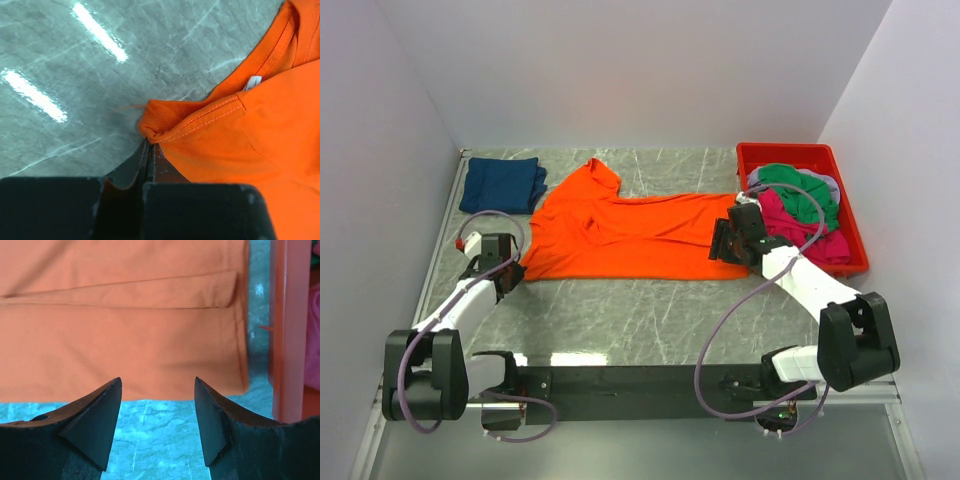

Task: Fold and stack the t-shirts
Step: Fold the tshirt

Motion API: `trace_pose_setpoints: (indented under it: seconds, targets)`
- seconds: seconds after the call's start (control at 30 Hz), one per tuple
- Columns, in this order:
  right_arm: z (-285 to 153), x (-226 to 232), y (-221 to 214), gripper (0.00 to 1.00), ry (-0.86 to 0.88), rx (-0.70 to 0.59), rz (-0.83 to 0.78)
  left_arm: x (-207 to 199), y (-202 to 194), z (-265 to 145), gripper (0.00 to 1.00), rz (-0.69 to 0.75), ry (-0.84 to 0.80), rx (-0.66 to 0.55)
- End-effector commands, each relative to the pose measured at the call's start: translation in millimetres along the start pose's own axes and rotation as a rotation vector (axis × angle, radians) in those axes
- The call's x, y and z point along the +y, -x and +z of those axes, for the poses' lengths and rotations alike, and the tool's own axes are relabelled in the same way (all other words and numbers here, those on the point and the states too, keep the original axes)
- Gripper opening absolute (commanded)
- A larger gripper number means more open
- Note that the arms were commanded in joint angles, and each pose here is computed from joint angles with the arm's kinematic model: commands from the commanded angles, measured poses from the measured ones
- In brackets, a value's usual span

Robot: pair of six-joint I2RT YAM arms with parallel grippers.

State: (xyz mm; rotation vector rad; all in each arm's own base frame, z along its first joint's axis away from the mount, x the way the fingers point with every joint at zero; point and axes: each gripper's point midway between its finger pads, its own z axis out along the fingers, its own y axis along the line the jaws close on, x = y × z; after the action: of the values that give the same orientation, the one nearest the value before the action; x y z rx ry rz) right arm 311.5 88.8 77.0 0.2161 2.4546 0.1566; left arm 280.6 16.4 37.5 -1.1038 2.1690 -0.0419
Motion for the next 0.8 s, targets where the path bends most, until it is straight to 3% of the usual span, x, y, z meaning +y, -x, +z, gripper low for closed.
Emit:
trace_pose_setpoints:
  seconds: [0.0,0.67,0.77]
  targets:
    - [8,-16,-8,0.67,-0.085,0.015,0.038,-3,11,-4,0.01,-0.005,-0.05,-0.025]
    - [25,-61,-49,0.68,-0.336,0.191,0.123,-21,18,-9,0.01,-0.041,-0.164,-0.013]
    - [27,-63,-51,0.64,-0.35,0.208,0.125,-22,19,-9,0.0,-0.051,-0.178,-0.011]
